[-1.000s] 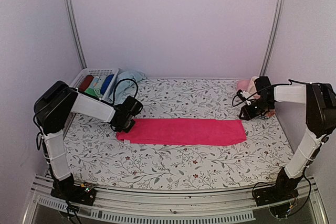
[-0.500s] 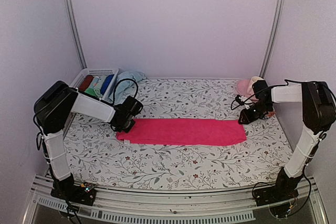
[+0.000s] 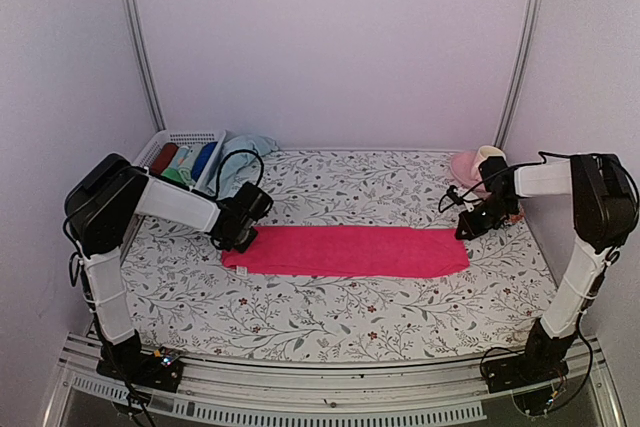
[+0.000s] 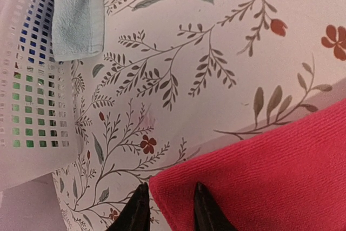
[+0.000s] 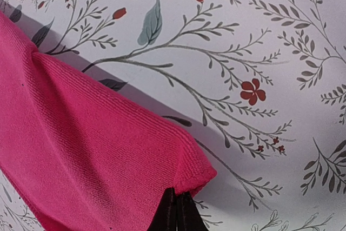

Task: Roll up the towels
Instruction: Smooth out the towel at the center of the board.

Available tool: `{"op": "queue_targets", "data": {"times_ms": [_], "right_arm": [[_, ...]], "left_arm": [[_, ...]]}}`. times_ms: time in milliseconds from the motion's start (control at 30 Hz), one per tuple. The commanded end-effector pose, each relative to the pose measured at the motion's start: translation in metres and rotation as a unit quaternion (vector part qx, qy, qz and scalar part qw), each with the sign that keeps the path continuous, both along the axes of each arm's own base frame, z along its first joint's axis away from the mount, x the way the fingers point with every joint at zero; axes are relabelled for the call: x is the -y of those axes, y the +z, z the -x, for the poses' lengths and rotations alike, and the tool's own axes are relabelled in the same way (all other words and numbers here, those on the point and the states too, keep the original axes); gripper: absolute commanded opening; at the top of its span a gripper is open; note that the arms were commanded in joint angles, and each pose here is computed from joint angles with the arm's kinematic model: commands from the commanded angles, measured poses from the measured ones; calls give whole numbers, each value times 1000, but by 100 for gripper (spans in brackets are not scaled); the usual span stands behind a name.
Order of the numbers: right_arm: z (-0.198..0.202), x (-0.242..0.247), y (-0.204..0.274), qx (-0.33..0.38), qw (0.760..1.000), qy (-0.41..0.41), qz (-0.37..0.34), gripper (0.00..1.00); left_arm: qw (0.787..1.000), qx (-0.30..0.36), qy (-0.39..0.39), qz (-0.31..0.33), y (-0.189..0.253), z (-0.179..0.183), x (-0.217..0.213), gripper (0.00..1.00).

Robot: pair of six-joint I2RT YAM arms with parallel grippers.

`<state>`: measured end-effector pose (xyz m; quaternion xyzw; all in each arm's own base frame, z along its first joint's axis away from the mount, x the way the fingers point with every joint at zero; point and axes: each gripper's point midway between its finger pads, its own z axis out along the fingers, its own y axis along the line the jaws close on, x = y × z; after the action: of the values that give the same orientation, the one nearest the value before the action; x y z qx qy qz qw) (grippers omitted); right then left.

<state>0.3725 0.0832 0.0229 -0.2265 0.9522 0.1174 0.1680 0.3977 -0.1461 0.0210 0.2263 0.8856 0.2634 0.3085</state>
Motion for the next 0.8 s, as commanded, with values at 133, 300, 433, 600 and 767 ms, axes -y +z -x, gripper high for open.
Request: {"op": "queue_targets", "data": {"times_ms": [133,300,433,600,767], "right_arm": [[-13,5,12,28,1000,-8,9,2],[-31,3,48,94,996,-8,2,2],[-36,6,57,114,993,-13,7,2],[-38,7,58,119,993,-15,9,2],[-39,8,53,118,993,-15,13,2]], "left_arm": [[1000,-12,-3,-1,-1,2,5,29],[1000,-2,6,-14,5,-1,0,29],[1000,3,16,-23,9,-5,-6,29],[999,12,29,-28,12,-7,-13,27],[998,19,41,-33,13,-8,-19,24]]}}
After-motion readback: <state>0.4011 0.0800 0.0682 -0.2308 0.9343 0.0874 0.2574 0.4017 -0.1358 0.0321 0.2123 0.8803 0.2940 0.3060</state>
